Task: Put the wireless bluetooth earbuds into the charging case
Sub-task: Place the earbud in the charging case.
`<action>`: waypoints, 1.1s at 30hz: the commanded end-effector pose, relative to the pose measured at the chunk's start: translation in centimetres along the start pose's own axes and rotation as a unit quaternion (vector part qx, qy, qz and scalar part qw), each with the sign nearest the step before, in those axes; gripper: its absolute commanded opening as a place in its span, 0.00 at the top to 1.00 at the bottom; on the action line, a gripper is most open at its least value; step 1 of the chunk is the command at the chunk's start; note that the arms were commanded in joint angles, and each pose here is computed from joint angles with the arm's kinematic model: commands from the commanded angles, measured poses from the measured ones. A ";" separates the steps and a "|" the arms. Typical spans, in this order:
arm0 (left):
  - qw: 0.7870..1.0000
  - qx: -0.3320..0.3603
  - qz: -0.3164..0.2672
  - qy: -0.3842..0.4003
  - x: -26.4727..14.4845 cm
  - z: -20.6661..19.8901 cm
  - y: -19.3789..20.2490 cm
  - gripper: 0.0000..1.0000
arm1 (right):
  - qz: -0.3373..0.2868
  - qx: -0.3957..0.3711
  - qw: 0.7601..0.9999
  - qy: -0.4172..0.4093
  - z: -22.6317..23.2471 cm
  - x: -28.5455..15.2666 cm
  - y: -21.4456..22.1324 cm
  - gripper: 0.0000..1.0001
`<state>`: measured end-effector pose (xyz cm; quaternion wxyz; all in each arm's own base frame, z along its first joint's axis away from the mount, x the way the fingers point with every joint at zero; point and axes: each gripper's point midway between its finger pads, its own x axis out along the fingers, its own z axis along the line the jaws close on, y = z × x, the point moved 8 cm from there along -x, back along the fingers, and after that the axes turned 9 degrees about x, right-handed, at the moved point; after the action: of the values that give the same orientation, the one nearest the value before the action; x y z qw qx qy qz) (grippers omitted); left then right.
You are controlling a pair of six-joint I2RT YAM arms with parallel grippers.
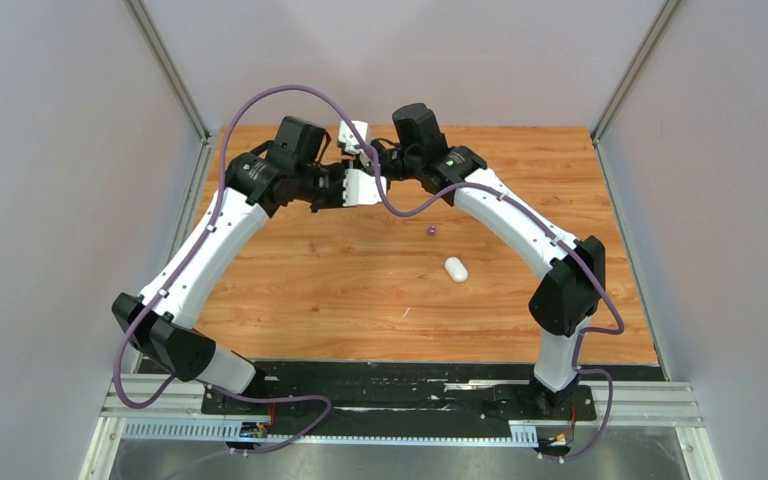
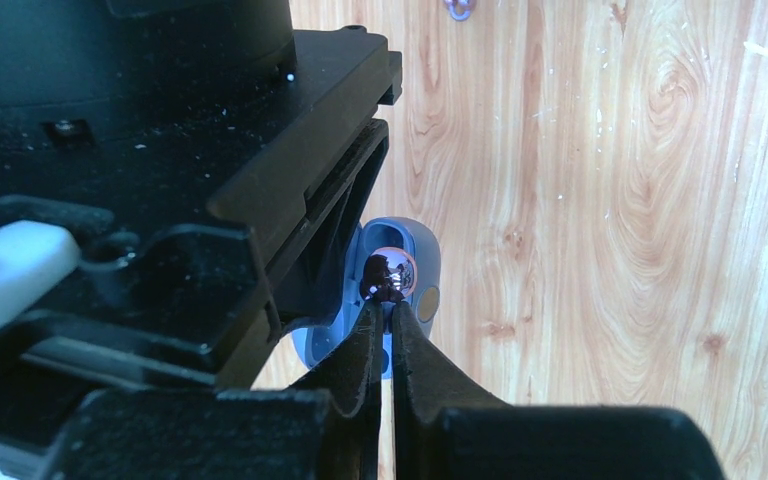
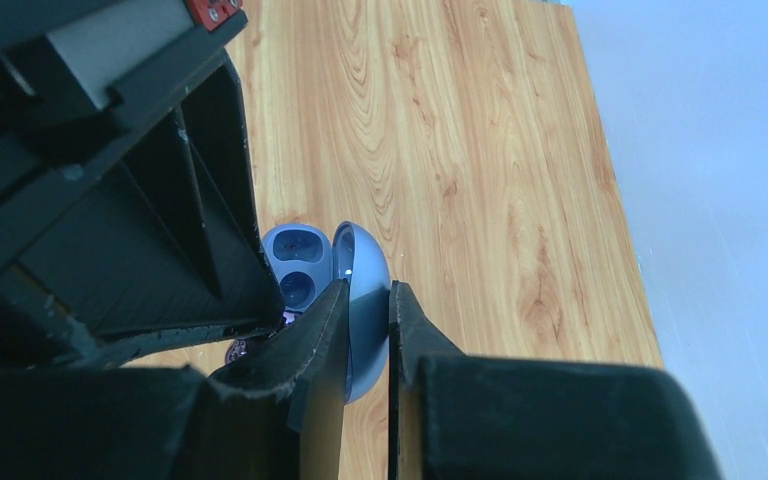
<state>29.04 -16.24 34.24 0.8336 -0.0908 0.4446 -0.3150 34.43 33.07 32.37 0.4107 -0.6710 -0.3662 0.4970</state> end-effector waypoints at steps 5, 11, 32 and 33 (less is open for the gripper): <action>0.998 -0.025 0.018 -0.052 1.4 2.2 0.2 0.90 | -0.058 -0.052 0.996 -0.034 2.0 0.3 -4.4 1.00; 0.997 -0.029 0.009 -0.067 1.4 2.3 -0.1 0.87 | -0.062 -0.038 0.997 -0.028 1.8 0.5 -4.7 1.00; 0.993 -0.001 -0.002 -0.118 1.1 1.4 0.0 0.85 | -0.079 0.021 0.996 -0.037 2.5 -0.1 -5.6 1.00; 0.993 -0.001 -0.004 -0.118 1.1 1.4 0.0 0.85 | -0.080 0.022 0.996 -0.038 2.6 -0.1 -5.6 1.00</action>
<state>29.69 -16.65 34.41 0.8665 -0.1326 0.3670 -0.3113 34.84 33.17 32.94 0.4472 -0.6594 -0.3429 0.4976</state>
